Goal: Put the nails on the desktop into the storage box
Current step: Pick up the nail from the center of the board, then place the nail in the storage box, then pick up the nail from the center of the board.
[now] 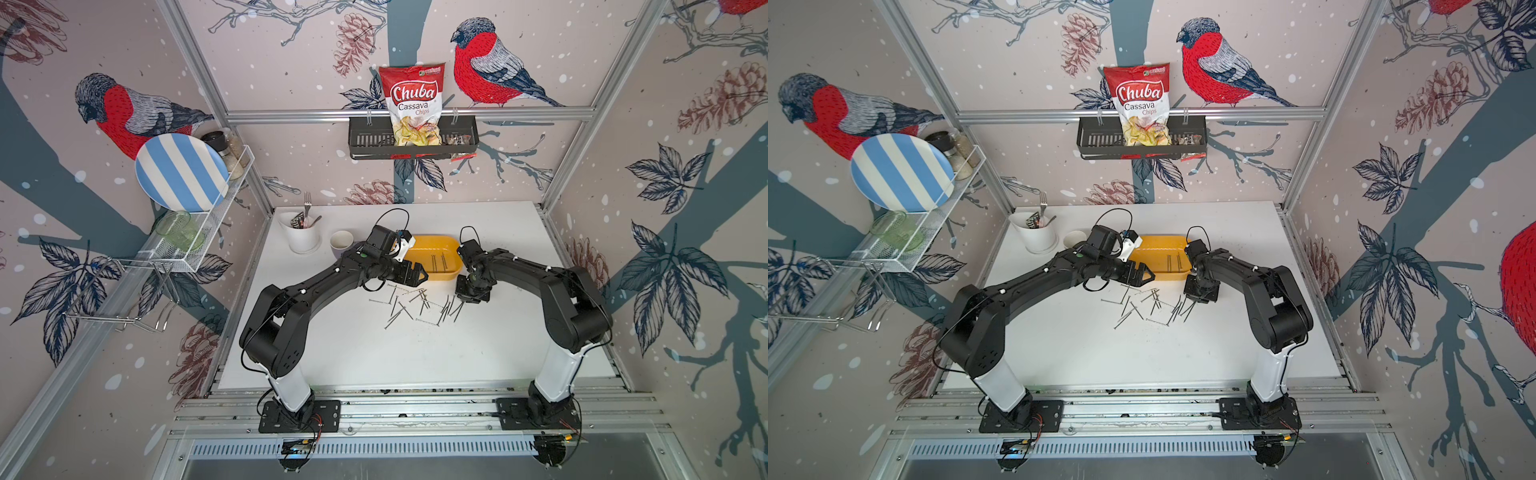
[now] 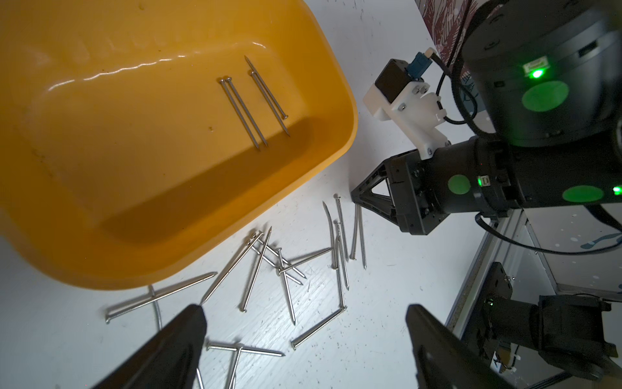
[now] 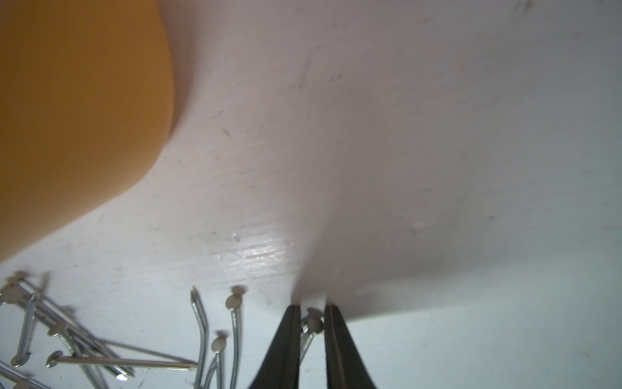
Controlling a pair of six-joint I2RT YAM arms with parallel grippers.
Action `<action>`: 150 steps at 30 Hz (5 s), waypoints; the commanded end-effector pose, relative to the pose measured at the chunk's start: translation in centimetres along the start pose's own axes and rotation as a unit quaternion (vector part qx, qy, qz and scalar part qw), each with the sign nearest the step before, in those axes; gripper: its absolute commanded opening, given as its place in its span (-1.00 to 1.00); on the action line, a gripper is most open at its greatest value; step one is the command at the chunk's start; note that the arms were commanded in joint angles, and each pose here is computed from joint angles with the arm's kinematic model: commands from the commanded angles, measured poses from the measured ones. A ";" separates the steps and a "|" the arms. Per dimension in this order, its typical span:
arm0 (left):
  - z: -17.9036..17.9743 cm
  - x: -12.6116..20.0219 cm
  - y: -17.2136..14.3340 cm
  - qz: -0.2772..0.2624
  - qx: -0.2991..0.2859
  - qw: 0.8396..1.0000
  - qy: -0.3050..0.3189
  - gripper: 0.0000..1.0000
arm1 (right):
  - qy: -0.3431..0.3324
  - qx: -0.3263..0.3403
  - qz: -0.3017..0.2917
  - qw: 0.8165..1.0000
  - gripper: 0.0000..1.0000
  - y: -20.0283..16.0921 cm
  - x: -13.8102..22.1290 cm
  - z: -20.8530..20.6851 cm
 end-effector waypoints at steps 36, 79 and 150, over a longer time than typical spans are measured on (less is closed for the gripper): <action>0.0 -0.6 0.4 -0.008 0.005 1.000 -0.012 0.90 | 0.005 0.005 -0.096 0.995 -0.75 4.6 9.1 -0.1; 1.8 0.6 -1.0 -0.008 0.033 0.999 0.025 0.90 | 0.016 0.108 -0.097 0.989 -0.82 11.8 7.4 11.0; 3.9 1.7 -1.8 -0.014 0.038 0.999 0.024 0.90 | 0.013 0.456 -0.106 0.883 -0.05 0.0 0.5 0.3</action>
Point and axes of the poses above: each gripper's point midway between its finger pads, its own x axis back along the fingers, its own z axis along the line the jaws close on, y = z × x, the point moved 5 cm from there along x, back along the fingers, and after that the axes turned 4 degrees about -x, right-handed, at the moved point
